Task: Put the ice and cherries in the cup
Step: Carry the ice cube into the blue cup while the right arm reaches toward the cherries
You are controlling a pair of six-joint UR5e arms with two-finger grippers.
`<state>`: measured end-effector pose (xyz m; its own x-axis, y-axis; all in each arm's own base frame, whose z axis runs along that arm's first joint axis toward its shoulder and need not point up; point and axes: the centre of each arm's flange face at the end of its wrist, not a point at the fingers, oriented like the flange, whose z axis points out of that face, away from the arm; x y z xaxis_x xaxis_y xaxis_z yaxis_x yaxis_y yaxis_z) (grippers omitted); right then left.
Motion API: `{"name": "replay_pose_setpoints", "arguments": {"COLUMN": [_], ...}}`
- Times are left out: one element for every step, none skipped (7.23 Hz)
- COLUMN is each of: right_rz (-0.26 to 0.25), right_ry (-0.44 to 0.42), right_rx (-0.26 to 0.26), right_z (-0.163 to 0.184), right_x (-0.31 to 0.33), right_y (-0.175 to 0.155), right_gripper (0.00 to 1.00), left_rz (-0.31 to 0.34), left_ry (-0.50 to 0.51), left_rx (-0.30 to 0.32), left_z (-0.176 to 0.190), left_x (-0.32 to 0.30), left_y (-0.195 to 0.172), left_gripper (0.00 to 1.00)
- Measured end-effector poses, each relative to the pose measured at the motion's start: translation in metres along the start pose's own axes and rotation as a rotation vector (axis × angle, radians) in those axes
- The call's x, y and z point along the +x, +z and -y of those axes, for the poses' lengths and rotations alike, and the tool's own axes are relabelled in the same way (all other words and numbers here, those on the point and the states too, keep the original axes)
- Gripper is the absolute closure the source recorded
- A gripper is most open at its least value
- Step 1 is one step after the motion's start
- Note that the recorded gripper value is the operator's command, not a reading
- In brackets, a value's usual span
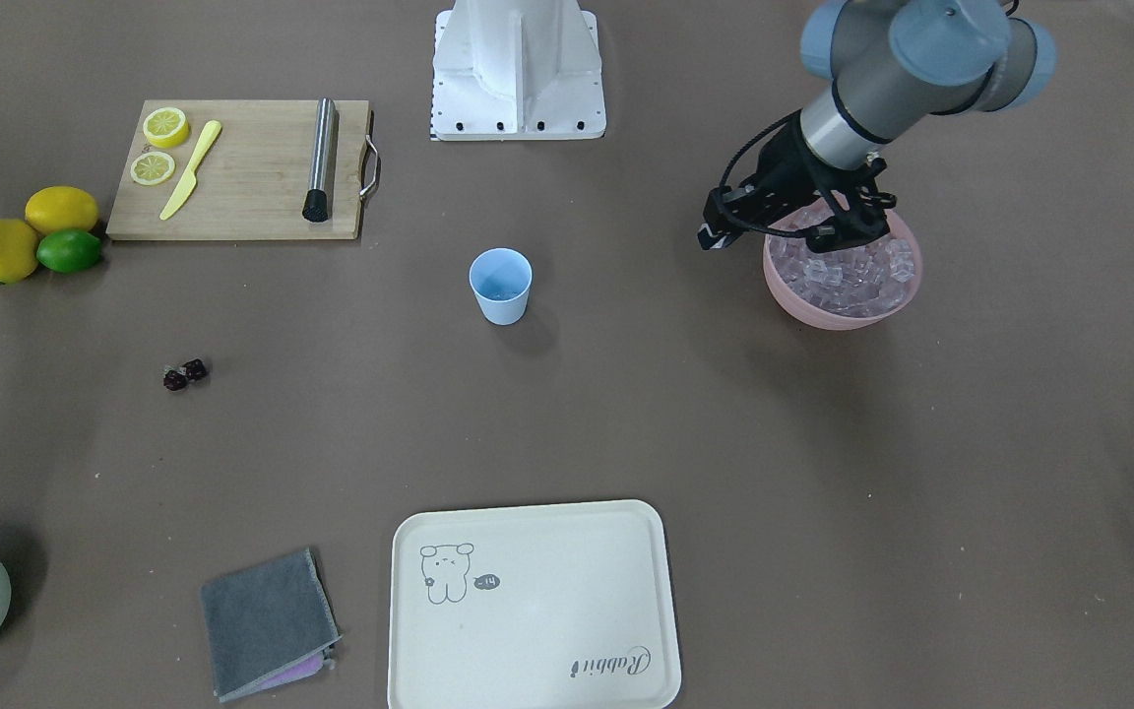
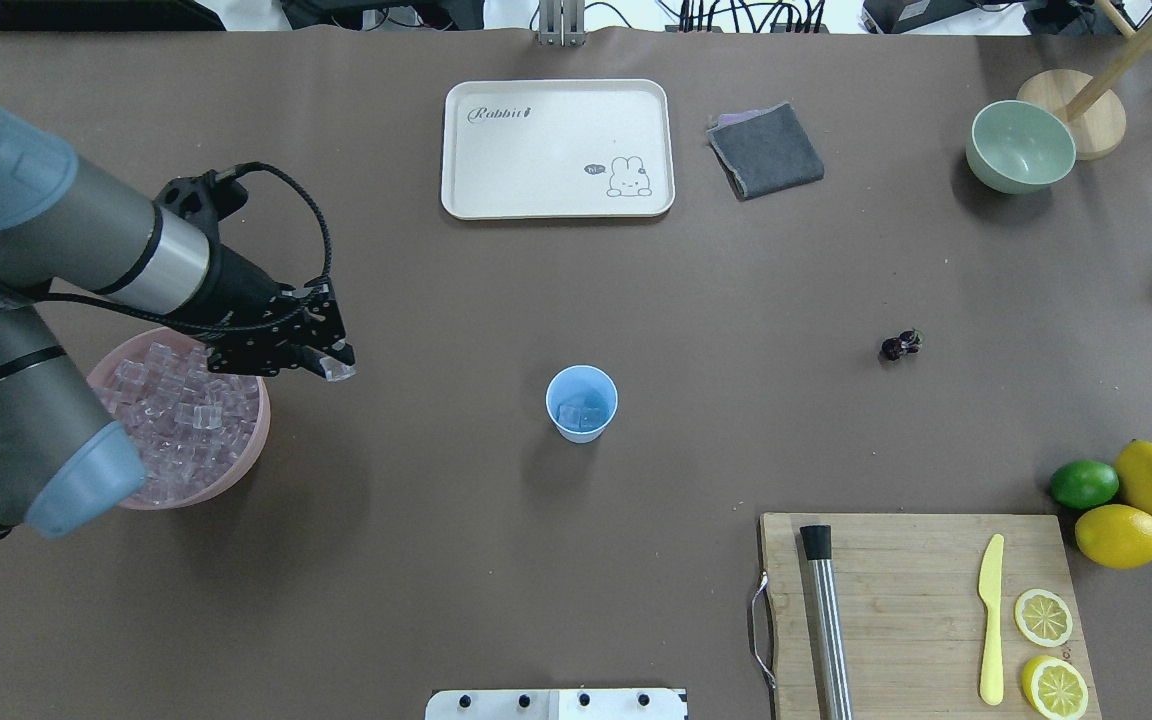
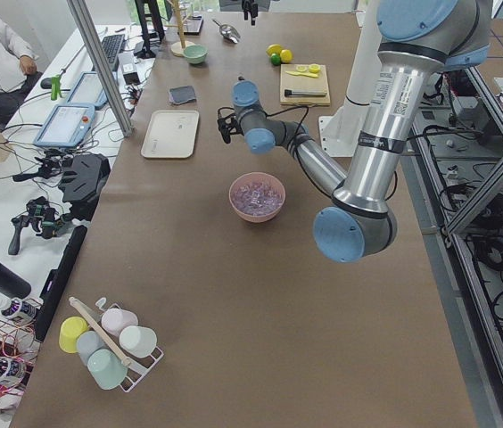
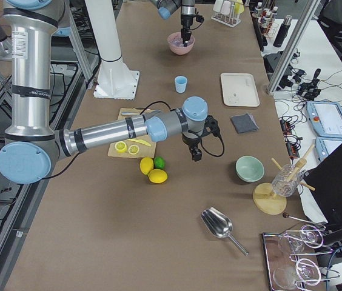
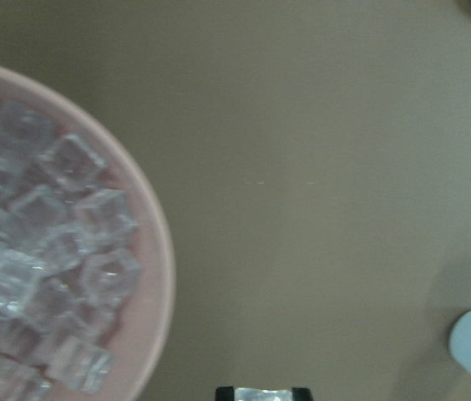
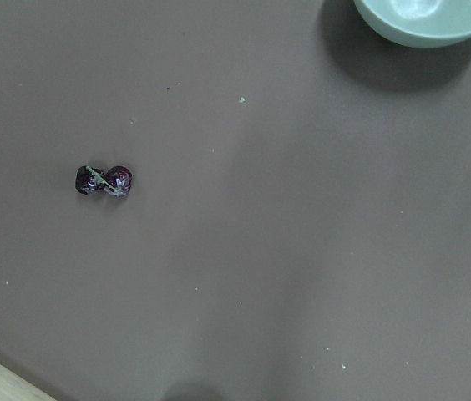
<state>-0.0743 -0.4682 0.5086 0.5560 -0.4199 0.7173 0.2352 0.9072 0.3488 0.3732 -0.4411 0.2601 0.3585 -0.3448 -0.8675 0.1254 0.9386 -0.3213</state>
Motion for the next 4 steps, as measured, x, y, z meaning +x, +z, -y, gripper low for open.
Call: {"name": "replay_pose_setpoints", "arguments": {"right_rz": [0.007, 0.014, 0.022, 0.026], "right_ry": [0.012, 0.023, 0.036, 0.053], "right_rx": [0.002, 0.002, -0.002, -0.009], "right_z": [0.012, 0.022, 0.034, 0.044], "right_x": [-0.012, -0.023, -0.037, -0.052], "right_y": [0.002, 0.005, 0.01, 0.018], "right_gripper": [0.0, 0.0, 0.0, 0.0], "left_rz": [-0.007, -0.015, -0.023, -0.026], "left_ry": [0.0, 0.007, 0.019, 0.038], "left_rx": [0.012, 0.018, 0.027, 0.05], "left_z": [-0.006, -0.009, -0.012, -0.022], "left_x": [0.027, 0.05, 0.075, 0.101], "left_y": [0.009, 0.018, 0.03, 0.05], "left_gripper": [1.0, 1.0, 1.0, 1.0]}}
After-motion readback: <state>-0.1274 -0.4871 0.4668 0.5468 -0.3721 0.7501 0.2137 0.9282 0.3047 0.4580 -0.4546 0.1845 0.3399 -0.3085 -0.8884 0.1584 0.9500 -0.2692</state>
